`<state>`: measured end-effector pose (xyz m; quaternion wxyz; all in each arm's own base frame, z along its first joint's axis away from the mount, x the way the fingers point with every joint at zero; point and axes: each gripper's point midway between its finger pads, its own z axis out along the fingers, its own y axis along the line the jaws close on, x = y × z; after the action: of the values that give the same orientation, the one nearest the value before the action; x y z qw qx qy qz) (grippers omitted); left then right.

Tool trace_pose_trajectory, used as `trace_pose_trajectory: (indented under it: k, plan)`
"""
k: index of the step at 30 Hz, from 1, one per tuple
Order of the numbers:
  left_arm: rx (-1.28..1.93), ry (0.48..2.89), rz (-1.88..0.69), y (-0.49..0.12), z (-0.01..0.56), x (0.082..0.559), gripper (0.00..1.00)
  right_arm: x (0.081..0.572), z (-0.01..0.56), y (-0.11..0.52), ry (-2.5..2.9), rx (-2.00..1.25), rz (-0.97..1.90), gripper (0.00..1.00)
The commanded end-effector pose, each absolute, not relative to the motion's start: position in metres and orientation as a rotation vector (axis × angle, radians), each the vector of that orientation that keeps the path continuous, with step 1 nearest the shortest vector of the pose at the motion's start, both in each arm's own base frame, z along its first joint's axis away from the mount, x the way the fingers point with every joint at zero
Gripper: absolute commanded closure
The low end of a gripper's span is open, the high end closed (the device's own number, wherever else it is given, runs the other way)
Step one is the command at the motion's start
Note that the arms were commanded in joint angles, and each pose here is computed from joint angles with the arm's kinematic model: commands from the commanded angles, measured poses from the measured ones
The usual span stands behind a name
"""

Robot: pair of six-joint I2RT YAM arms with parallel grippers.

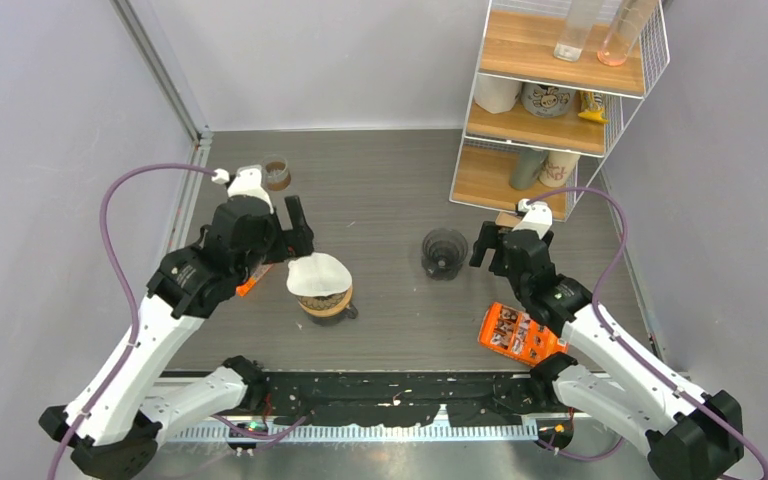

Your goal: Place the coffee filter in the dripper

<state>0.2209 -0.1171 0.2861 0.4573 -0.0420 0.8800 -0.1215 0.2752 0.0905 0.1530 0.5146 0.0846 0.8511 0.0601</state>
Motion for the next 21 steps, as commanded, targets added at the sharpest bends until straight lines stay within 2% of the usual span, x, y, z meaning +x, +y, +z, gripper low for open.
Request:
trace_pose_trajectory:
  k: [1,9,21]
  plan:
    - [-0.252,2.008,-0.263,-0.094,0.318,0.262,0.0,0.281,0.184,0.087,1.97,0.22,0.155,0.03]
    - [-0.415,1.916,-0.221,-0.058,0.303,0.291,0.0,0.281,0.19,0.075,1.951,0.234,0.122,0.05]
    - [-0.676,1.919,-0.208,0.013,0.242,0.316,0.01,0.294,0.205,0.052,1.99,0.321,0.103,0.05]
